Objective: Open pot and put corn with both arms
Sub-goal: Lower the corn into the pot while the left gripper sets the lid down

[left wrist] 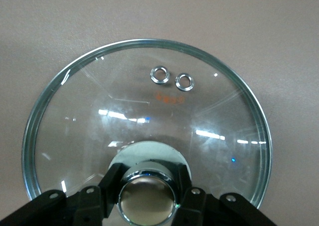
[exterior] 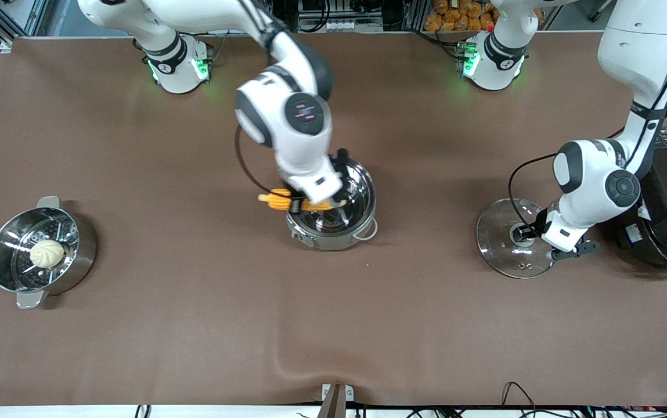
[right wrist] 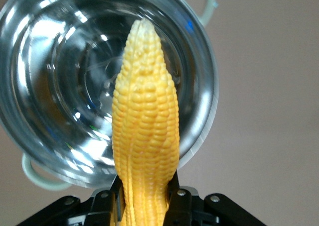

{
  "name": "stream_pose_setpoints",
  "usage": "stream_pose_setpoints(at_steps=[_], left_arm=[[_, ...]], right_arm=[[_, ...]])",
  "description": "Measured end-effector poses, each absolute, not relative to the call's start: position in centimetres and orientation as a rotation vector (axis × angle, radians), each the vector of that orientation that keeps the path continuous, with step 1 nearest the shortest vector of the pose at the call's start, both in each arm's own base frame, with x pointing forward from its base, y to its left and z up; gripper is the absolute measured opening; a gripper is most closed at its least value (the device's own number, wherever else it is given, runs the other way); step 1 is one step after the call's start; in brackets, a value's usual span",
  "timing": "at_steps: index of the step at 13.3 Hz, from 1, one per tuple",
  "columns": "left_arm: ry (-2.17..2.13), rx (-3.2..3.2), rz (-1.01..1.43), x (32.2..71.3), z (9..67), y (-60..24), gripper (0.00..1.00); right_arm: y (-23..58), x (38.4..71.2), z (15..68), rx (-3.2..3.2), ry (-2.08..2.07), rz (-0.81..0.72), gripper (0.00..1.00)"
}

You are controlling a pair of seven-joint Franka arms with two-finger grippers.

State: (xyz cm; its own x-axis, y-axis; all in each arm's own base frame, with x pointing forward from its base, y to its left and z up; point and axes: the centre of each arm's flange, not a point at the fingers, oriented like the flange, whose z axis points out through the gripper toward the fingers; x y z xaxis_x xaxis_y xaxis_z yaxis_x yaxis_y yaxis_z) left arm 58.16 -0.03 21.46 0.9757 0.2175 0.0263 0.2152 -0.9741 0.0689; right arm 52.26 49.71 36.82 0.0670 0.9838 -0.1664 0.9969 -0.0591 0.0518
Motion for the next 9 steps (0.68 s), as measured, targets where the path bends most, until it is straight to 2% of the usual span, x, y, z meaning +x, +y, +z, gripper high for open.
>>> stream_pose_setpoints(at_steps=[3,4,6,8,9], left_arm=[[0.324,3.057,0.081,57.8,21.5,0.0,0.51],[0.310,3.059,0.082,57.7,21.3,0.2,0.57],[0.304,3.060,0.105,57.9,21.3,1.0,0.77],[0.299,3.058,0.146,59.0,23.9,1.3,0.99],[0.290,3.058,0.148,60.0,27.0,1.2,1.00]], right_arm=[[52.5,51.4,35.0,2.151,2.050,-0.119,0.36],[52.9,51.5,34.7,2.155,2.044,-0.113,0.36],[53.6,51.2,34.0,2.156,2.039,-0.114,0.36],[54.1,50.7,33.3,2.155,2.037,-0.126,0.36],[54.2,50.6,33.0,2.153,2.037,-0.133,0.36]])
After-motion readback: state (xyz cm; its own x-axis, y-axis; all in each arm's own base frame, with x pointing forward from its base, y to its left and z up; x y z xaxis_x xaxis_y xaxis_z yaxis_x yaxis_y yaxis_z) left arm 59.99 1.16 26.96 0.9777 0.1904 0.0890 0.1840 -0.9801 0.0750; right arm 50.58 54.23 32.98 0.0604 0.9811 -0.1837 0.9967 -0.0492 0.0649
